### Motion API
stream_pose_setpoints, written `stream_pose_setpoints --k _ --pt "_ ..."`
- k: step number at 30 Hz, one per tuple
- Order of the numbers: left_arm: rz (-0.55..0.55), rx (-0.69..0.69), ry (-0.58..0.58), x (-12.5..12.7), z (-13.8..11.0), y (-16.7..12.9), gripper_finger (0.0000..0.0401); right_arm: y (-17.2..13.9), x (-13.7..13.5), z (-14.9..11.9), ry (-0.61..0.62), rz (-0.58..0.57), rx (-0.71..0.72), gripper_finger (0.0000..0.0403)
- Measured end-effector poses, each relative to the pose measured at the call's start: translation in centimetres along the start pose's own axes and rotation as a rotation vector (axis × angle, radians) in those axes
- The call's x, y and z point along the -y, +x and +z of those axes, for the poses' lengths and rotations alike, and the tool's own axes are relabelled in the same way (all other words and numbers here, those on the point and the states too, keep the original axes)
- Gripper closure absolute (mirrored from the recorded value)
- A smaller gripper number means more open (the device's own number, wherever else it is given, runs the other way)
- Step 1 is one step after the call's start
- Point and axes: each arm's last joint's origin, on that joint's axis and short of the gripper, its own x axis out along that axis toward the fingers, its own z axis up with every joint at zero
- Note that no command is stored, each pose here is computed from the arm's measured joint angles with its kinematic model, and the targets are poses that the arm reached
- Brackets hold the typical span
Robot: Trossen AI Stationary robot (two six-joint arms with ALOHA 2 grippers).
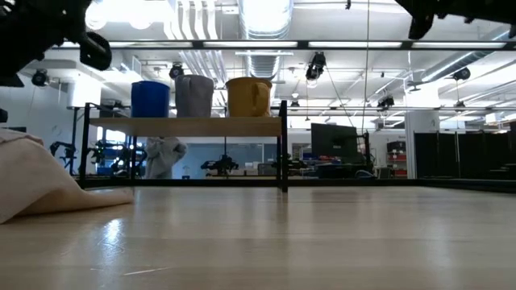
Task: Stack small to large cups/mugs on shelf
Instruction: Return to Home Position
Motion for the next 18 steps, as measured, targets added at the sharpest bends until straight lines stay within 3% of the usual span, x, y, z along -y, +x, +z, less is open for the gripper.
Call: stream_pose_setpoints --k 3,13,18 --pt "0.029 -0.045 -0.002 -0.3 -0.5 0.0 0.0399 -1.1 0.0 -1.5 -0.034 -0.001 -0.003 0.0319" --pt "0.166 -0.170 -0.056 -1.3 -2.1 -0.4 0.0399 -4.6 0.2 -6.7 0.046 -0.024 0.065 0.0319" --pt "0.204 -0.186 -0.011 -1.5 -2.3 -0.4 0.0399 -4.7 0.2 -7.9 -0.017 -0.007 0.069 0.0315"
